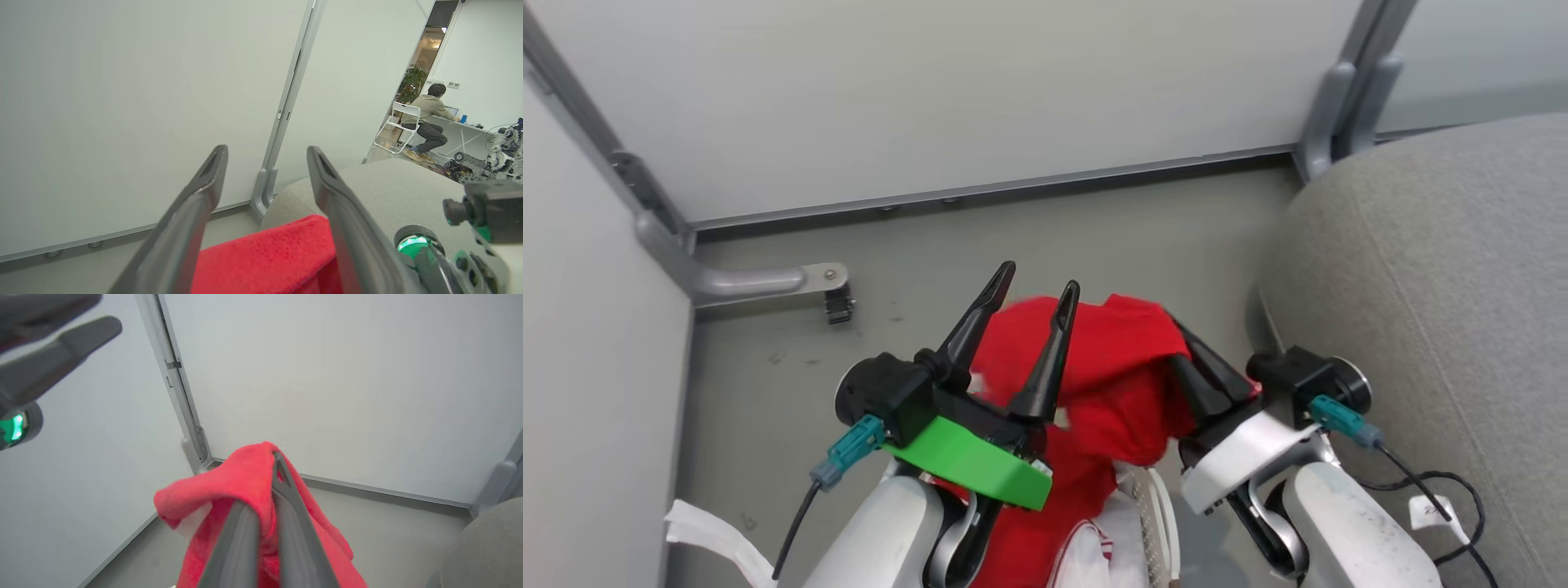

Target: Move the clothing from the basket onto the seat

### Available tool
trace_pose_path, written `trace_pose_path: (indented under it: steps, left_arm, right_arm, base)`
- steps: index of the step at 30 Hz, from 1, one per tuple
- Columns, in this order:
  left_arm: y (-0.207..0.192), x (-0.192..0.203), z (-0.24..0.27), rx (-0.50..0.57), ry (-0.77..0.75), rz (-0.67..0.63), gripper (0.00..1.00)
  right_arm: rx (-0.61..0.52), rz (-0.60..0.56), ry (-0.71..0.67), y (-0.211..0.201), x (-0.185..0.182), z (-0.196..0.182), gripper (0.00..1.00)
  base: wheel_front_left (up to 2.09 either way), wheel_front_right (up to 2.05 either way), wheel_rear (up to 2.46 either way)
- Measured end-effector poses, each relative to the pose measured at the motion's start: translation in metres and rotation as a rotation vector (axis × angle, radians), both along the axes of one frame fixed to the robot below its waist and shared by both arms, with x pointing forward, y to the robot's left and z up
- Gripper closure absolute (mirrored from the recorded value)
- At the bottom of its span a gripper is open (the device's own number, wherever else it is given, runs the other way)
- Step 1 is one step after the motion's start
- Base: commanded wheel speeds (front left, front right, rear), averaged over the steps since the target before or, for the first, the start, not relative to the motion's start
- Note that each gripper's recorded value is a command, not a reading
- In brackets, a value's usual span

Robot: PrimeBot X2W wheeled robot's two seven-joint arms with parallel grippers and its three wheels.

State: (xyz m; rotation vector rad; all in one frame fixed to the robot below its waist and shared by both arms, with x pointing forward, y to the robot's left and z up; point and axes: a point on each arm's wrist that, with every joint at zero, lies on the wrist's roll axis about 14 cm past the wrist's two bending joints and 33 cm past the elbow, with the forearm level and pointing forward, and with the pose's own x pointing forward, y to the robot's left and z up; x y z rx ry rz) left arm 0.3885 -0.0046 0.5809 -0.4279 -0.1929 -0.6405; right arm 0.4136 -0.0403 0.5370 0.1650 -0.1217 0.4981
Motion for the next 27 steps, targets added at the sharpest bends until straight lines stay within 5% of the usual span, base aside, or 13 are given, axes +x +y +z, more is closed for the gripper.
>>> trace_pose_path:
  steps: [27]
  left_arm:
    - [-0.153,-0.028,-0.040,0.064,0.034,-0.492,0.00]
  right_arm:
    - [0.050,-0.598,-0.022,-0.193,-0.064,0.012,1.00]
  base:
    - [0.00,0.00,0.00]
